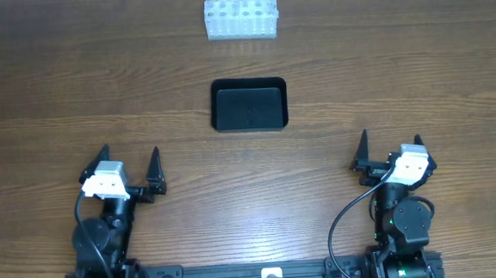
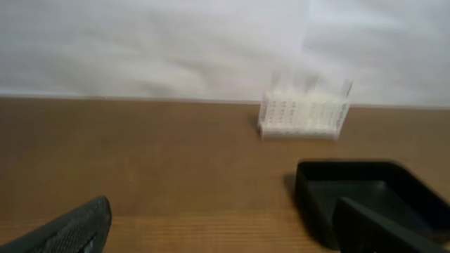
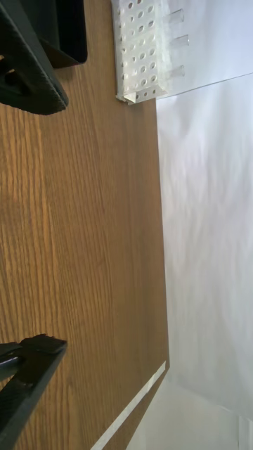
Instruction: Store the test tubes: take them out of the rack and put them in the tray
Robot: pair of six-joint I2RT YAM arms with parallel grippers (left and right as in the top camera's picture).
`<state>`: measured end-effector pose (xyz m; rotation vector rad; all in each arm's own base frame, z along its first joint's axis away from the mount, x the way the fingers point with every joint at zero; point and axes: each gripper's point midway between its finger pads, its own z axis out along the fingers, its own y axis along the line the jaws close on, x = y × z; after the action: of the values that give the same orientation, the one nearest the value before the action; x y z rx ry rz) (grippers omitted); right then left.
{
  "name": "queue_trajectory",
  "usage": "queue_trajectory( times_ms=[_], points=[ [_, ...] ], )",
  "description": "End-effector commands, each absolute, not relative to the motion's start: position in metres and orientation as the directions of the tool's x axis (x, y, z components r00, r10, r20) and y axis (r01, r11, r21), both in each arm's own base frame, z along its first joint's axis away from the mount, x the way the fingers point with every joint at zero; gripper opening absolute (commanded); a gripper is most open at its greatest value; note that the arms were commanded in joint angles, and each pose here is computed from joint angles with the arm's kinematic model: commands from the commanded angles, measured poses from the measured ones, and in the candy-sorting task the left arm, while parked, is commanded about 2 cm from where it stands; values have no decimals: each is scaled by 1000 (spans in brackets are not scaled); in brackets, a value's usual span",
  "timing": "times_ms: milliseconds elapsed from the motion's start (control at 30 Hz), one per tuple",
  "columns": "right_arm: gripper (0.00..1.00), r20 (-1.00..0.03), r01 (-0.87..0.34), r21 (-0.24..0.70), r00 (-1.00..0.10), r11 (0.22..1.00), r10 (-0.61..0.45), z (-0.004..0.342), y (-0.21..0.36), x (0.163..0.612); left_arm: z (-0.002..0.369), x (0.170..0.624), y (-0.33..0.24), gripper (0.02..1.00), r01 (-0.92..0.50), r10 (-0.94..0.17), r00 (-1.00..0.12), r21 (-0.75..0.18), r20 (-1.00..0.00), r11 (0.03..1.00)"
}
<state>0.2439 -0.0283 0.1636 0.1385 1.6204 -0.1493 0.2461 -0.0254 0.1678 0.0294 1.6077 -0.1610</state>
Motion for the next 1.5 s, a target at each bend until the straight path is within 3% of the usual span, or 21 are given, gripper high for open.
queue_trajectory(
  times_ms=[33, 300, 667, 1167, 1500],
  points=[
    [991, -999, 190, -5, -50, 982, 5, 162, -31, 243, 186, 254, -23, 998, 111, -113, 9, -111, -994, 988],
    [993, -999, 189, -5, -50, 982, 5, 162, -30, 243, 218, 302, -26, 998, 100, -108, -70, -115, -992, 988],
    [993, -999, 190, -5, -50, 982, 5, 162, -31, 243, 234, 431, -76, 998, 176, -73, -265, -122, -962, 977],
    [991, -999, 190, -5, -50, 982, 5, 162, -31, 243, 177, 561, -159, 996, 173, 39, -552, -68, -833, 983],
    [991, -999, 190, -5, -50, 982, 5, 162, -31, 243, 136, 604, -169, 998, 87, 16, -597, -46, -802, 995]
  ],
)
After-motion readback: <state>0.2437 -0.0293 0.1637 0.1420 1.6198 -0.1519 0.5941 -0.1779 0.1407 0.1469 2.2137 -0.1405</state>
